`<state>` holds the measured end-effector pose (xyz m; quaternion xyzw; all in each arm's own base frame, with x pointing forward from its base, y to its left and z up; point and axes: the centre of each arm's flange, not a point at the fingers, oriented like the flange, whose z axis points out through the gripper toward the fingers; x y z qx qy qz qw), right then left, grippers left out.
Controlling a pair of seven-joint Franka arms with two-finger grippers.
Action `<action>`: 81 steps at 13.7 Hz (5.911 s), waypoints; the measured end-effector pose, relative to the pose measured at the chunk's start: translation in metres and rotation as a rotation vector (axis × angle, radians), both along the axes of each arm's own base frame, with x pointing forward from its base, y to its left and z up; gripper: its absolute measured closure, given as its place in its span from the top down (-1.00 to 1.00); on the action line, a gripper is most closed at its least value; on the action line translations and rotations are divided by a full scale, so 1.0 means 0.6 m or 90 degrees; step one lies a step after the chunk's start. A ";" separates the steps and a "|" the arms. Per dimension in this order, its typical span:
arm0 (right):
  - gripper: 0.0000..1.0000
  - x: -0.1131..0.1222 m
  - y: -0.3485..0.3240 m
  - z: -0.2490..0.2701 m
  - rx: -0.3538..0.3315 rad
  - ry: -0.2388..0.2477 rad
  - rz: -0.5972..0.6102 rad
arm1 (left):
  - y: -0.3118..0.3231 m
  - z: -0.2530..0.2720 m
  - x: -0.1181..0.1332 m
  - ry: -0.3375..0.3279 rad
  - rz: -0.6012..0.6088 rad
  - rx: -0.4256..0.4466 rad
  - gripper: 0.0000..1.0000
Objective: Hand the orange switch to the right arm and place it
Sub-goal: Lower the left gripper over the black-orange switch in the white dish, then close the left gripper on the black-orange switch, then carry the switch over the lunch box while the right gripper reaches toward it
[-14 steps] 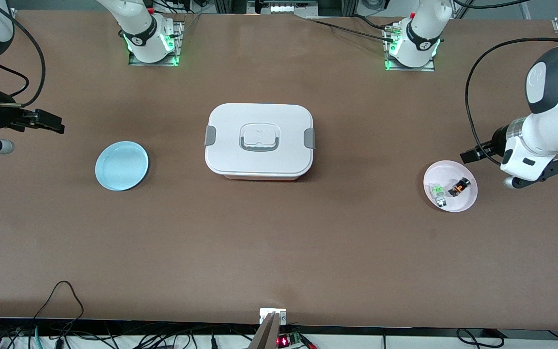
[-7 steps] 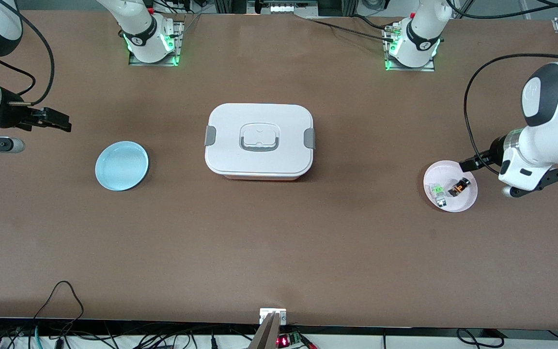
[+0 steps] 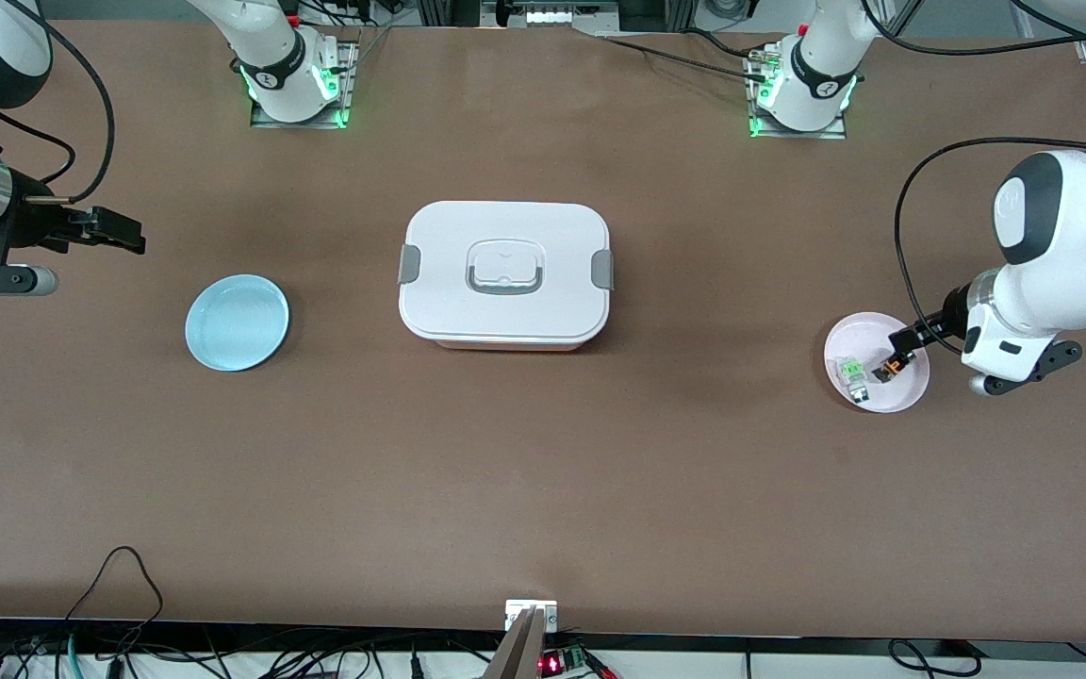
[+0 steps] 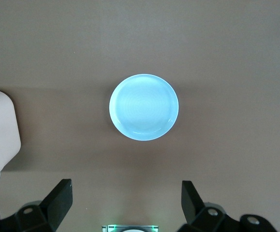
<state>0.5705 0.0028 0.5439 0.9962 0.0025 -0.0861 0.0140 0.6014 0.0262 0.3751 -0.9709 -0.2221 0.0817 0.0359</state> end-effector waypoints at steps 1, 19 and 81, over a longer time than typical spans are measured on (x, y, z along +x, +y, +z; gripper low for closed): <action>1.00 0.000 0.000 0.000 0.000 0.000 0.000 | 0.005 -0.006 -0.001 -0.006 0.003 0.000 1.00; 1.00 0.000 0.000 0.000 0.000 -0.001 0.000 | 0.074 -0.247 -0.065 -0.190 0.009 0.028 1.00; 1.00 0.028 0.271 -0.086 0.241 0.015 0.058 | -0.420 0.245 0.013 -0.077 -0.319 -0.385 0.47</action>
